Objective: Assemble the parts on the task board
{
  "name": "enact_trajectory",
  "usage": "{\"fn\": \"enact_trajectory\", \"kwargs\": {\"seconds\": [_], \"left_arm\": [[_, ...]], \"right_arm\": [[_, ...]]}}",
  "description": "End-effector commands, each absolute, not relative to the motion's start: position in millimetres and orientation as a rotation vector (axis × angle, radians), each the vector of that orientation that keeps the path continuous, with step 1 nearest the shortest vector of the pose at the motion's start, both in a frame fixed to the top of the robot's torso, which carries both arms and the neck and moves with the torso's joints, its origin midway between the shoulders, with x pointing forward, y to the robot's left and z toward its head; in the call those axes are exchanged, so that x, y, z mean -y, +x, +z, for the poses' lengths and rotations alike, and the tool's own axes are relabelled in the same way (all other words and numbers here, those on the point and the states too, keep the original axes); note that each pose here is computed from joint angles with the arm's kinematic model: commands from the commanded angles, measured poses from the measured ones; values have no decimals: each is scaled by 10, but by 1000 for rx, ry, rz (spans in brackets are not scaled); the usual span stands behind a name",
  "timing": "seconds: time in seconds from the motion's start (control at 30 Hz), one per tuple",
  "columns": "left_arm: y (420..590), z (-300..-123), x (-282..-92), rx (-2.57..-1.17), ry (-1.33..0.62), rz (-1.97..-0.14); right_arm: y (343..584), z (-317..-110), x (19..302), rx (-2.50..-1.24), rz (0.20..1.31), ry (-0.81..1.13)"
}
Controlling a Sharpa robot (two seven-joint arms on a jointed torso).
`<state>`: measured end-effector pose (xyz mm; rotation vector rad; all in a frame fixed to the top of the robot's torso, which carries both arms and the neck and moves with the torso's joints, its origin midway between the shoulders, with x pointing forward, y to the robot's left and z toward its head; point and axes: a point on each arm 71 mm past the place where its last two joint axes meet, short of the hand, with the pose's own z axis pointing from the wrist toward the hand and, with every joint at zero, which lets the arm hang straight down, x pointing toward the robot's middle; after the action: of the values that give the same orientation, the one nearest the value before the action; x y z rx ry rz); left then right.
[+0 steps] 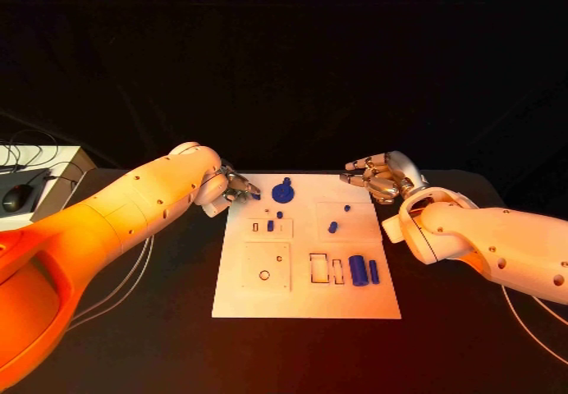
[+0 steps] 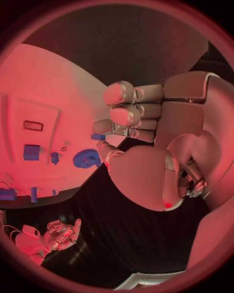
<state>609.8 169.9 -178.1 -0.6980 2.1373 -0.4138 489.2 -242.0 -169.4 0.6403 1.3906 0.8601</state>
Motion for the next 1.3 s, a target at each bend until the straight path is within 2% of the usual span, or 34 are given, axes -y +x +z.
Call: {"fn": "enact_trajectory", "kwargs": {"seconds": [0.03,0.83,1.07,1.3], "left_arm": [[6090,-1791,-1670,-2157,-684,-445],[6064,-1746,-1670,-2129,-671,-503],[5996,-1681,-1702,-2110,-664,-551],[5887,-1594,-1741,-2098,-603,-567]], "right_arm": [[4888,-1684,2403,-1389,869,621],[4891,-1682,2417,-1386,870,621],[4906,-1661,2457,-1347,884,624],[4991,-1612,2530,-1283,955,686]]}}
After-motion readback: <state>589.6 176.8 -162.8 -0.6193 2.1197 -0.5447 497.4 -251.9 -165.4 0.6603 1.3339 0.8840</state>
